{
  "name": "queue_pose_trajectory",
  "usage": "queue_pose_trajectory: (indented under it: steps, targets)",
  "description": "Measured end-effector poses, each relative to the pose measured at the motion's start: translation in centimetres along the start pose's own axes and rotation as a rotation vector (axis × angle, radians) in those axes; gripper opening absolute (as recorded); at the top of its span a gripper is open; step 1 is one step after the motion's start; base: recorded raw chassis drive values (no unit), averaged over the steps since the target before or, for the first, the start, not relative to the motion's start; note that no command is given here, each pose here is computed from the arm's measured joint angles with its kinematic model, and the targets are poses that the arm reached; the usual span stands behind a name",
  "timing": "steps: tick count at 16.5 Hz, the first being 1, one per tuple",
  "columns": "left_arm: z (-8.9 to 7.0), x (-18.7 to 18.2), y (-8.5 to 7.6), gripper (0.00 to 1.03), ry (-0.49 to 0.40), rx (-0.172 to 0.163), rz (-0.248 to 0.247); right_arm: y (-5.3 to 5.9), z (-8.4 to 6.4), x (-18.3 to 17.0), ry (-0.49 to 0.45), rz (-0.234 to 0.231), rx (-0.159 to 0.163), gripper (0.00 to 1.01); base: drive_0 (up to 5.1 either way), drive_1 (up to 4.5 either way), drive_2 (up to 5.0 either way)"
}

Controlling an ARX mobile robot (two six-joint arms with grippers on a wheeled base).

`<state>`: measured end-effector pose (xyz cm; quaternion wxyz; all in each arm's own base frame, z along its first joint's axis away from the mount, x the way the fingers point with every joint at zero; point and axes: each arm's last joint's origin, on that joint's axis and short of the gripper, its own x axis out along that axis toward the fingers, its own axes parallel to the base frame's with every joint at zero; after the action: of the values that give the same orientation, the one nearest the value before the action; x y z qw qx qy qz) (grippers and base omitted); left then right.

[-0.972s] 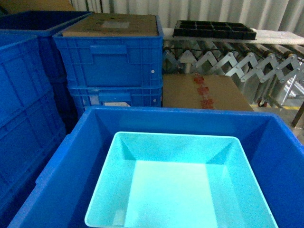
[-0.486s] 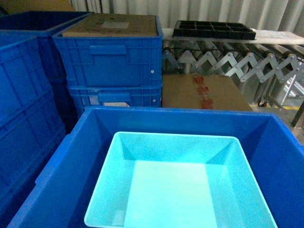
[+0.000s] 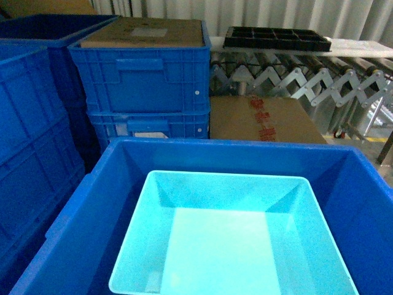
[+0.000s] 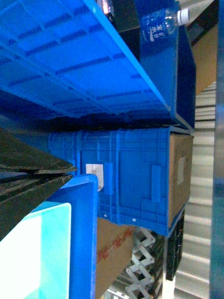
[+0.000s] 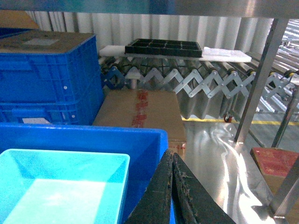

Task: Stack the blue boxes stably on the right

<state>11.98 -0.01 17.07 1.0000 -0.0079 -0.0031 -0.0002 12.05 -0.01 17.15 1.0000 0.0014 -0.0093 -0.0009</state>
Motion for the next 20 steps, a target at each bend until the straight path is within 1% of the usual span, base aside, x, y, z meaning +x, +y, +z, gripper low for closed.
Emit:
queue_pose_trajectory:
  steps: [3, 11, 12, 13, 14, 15, 17, 18, 20]
  targets:
    - [0.1, -0.5, 0.0, 0.02, -0.012, 0.0, 0.0, 0.0, 0.0, -0.5, 0.006, 0.0, 0.0, 0.02, 0.0, 0.0, 0.0]
    - [0.1, -1.2, 0.0, 0.02, -0.01, 0.0, 0.0, 0.0, -0.1, -1.2, 0.003, 0.0, 0.0, 0.02, 0.0, 0.0, 0.0]
    - [-0.2, -1.6, 0.0, 0.02, 0.015, 0.0, 0.001, 0.0, -0.2, -1.3, 0.014, 0.0, 0.0, 0.02, 0.0, 0.0, 0.0]
    - [-0.5, -2.2, 0.0, 0.02, 0.026, 0.0, 0.004, 0.0, -0.7, -2.1, 0.056, 0.001, 0.0, 0.02, 0.0, 0.0, 0.0]
    - [0.0, -2.3, 0.0, 0.02, -0.02, 0.001, 0.001, 0.0, -0.2, -2.4, -0.005, 0.003, 0.0, 0.02, 0.0, 0.0, 0.0]
    - [-0.4, -2.3, 0.0, 0.02, 0.011, 0.002, 0.001, 0.0, -0.4, -2.4, 0.018, 0.002, 0.0, 0.02, 0.0, 0.0, 0.0]
    - [-0.3, -2.3, 0.0, 0.02, 0.004, 0.002, 0.0, 0.0, -0.3, -2.3, 0.012, 0.003, 0.0, 0.02, 0.0, 0.0, 0.0]
    - [-0.3, -2.3, 0.0, 0.08, 0.001, 0.002, 0.0, 0.0, -0.3, -2.3, 0.013, 0.002, 0.0, 0.09, 0.0, 0.0, 0.0]
    - [-0.3, -2.3, 0.0, 0.61, 0.001, 0.002, 0.0, 0.0, -0.3, -2.4, 0.012, 0.003, 0.0, 0.61, 0.0, 0.0, 0.0]
